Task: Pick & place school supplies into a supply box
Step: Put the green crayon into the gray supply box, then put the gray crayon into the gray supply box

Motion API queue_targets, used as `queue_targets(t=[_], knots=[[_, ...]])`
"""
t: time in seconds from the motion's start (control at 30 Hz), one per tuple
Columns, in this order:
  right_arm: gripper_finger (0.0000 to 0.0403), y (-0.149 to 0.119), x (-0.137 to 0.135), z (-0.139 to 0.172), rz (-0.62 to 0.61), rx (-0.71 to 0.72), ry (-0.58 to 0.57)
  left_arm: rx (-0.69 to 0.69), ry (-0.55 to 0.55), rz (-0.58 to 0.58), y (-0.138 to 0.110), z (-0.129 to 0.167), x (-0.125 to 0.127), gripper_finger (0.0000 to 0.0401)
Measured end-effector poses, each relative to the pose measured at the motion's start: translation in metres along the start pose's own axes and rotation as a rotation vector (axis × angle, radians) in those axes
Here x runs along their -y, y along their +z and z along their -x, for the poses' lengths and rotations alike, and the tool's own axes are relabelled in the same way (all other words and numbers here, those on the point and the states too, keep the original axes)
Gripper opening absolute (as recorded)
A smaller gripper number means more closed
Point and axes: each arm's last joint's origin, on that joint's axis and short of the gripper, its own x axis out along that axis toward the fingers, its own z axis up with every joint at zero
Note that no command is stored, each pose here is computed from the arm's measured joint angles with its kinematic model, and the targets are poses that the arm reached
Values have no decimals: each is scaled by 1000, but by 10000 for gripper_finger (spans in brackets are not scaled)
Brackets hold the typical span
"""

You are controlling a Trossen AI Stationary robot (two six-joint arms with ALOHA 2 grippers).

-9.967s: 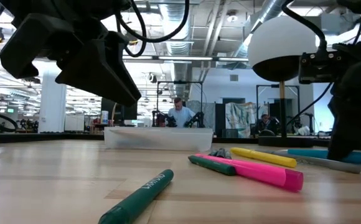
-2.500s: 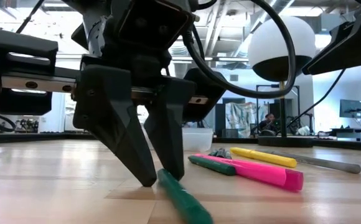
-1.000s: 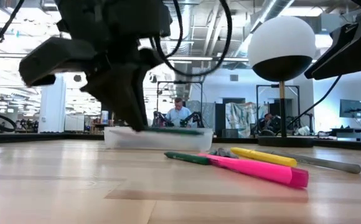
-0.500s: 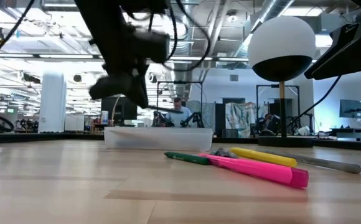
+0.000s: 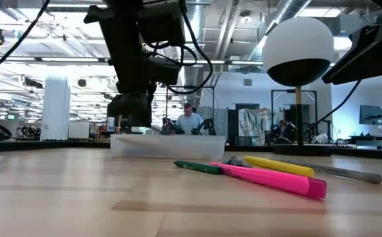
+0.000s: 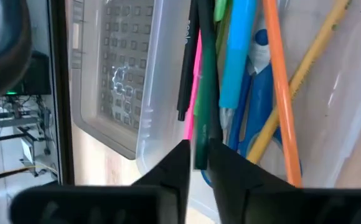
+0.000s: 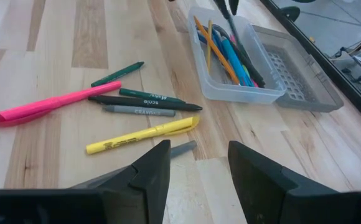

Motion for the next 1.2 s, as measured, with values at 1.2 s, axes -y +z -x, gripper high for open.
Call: queue_targets(t=[1.2], knots=[[154, -57, 14, -8, -502, -642, -289, 307, -19, -28, -20, 89, 104, 118]])
